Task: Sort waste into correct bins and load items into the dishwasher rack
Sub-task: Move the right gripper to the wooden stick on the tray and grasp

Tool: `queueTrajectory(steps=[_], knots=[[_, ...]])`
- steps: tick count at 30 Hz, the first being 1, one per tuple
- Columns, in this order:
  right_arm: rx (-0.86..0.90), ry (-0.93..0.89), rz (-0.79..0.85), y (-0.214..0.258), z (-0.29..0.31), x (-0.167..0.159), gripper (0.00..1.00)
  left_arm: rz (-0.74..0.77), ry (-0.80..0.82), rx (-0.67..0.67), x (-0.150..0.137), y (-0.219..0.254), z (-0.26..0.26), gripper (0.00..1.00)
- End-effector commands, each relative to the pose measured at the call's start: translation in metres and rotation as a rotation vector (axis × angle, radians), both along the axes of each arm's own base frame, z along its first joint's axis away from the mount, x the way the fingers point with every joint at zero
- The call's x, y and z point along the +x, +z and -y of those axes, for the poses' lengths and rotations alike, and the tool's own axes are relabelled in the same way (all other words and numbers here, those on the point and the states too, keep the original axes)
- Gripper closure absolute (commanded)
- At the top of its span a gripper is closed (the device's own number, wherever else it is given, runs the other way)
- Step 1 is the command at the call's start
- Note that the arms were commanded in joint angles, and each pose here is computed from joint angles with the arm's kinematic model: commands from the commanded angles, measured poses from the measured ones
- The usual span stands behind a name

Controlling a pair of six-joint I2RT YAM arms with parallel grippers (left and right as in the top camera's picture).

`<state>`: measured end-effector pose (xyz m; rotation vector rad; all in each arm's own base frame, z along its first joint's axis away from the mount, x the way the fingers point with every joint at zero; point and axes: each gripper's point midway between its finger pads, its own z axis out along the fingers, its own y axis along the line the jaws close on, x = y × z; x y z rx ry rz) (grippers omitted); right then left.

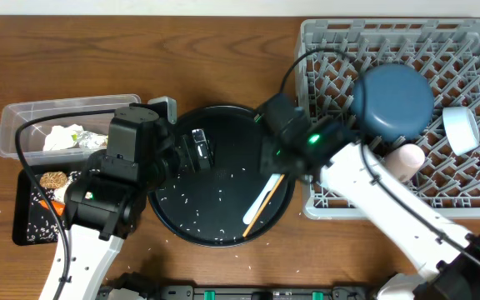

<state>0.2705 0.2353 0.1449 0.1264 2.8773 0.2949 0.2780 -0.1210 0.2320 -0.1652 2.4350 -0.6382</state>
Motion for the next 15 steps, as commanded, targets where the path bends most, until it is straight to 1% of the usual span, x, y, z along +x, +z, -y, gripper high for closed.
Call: queueTrajectory(steps=[1, 6, 10, 15], knots=[[-0.053, -0.163, 0.049, -0.006, 0.001, -0.008, 0.82, 0.019, -0.002, 0.013, 0.002, 0.004, -0.002, 0.02], [-0.153, -0.287, 0.131, -0.03, 0.005, -0.022, 0.8, 0.019, -0.001, 0.013, 0.002, 0.004, -0.002, 0.02], [-0.161, -0.357, 0.113, -0.058, 0.006, -0.027, 0.8, 0.019, -0.002, 0.013, 0.002, 0.004, -0.002, 0.02], [-0.193, -0.374, 0.094, -0.084, 0.005, -0.025, 0.75, 0.019, -0.001, 0.013, 0.002, 0.004, -0.002, 0.02]])
